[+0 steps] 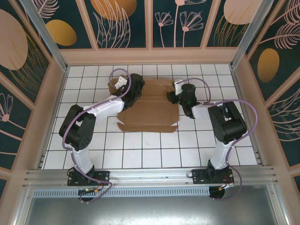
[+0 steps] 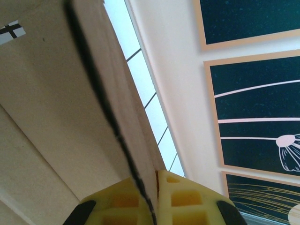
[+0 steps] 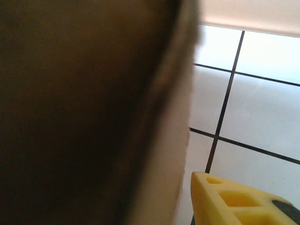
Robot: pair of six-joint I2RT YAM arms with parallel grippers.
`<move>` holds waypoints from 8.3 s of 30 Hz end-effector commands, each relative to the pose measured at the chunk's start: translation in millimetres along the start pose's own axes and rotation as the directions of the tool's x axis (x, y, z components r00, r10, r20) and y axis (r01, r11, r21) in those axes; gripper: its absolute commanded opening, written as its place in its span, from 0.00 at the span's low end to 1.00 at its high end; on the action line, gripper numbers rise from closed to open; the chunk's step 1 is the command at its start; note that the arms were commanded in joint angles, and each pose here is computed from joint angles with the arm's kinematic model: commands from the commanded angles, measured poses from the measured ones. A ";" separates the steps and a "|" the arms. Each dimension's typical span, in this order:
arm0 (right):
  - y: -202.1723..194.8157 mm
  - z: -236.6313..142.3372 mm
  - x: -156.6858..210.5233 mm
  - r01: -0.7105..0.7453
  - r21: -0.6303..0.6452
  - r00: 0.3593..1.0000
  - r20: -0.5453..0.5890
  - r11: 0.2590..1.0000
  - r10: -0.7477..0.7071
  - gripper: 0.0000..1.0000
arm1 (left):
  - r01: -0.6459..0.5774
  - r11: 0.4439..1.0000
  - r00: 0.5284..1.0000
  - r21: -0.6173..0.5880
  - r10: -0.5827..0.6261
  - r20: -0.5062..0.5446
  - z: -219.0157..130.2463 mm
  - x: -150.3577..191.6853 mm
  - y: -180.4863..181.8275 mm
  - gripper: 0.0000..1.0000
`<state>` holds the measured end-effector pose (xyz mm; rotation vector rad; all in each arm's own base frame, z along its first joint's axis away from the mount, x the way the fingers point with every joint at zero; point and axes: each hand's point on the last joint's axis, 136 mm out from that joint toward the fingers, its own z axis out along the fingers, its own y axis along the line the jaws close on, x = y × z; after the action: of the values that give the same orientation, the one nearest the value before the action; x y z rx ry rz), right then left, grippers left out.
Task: Fold the paper box
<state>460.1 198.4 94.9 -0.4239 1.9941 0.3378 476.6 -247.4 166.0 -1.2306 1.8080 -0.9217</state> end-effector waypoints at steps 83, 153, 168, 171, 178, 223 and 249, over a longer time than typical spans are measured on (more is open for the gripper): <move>-12.0 -11.7 -67.0 -0.457 -0.235 0.889 -0.120 0.858 0.441 0.61 | -0.033 0.976 0.992 -0.216 0.005 -0.130 12.1 12.2 99.8 0.14; -22.7 -23.2 -5.7 -0.023 0.205 0.996 0.094 0.978 0.003 0.00 | -0.280 0.960 0.947 -0.016 0.273 -0.166 -100.1 -32.7 28.6 0.98; -18.4 -39.3 28.2 -0.085 0.188 0.996 -0.008 0.979 0.088 0.00 | -0.534 0.828 0.757 0.169 0.558 -0.340 -103.4 -40.5 2.6 0.83; -17.0 -40.1 29.4 -0.086 0.188 0.996 -0.011 0.978 0.089 0.00 | -0.502 0.836 0.736 0.221 0.547 -0.399 -92.0 -29.4 2.6 0.74; -12.8 -39.4 26.6 -0.078 0.180 0.997 -0.006 0.981 0.080 0.00 | -0.485 0.841 0.719 0.240 0.539 -0.439 -73.1 -17.9 4.4 0.67; -15.5 -41.7 42.6 -0.079 0.295 0.984 -0.128 0.952 0.121 0.00 | -0.524 0.830 0.713 0.191 0.551 -0.434 -66.1 -19.8 79.3 0.00; -3.5 -43.7 49.4 -0.067 0.267 0.983 -0.148 0.961 0.110 0.00 | -0.527 0.850 0.781 -0.016 0.476 -0.405 -12.3 -70.9 130.3 0.00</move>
<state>427.3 169.4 95.8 -0.1665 2.0716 0.1077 429.1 -149.9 78.3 -0.5862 2.3574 -0.8412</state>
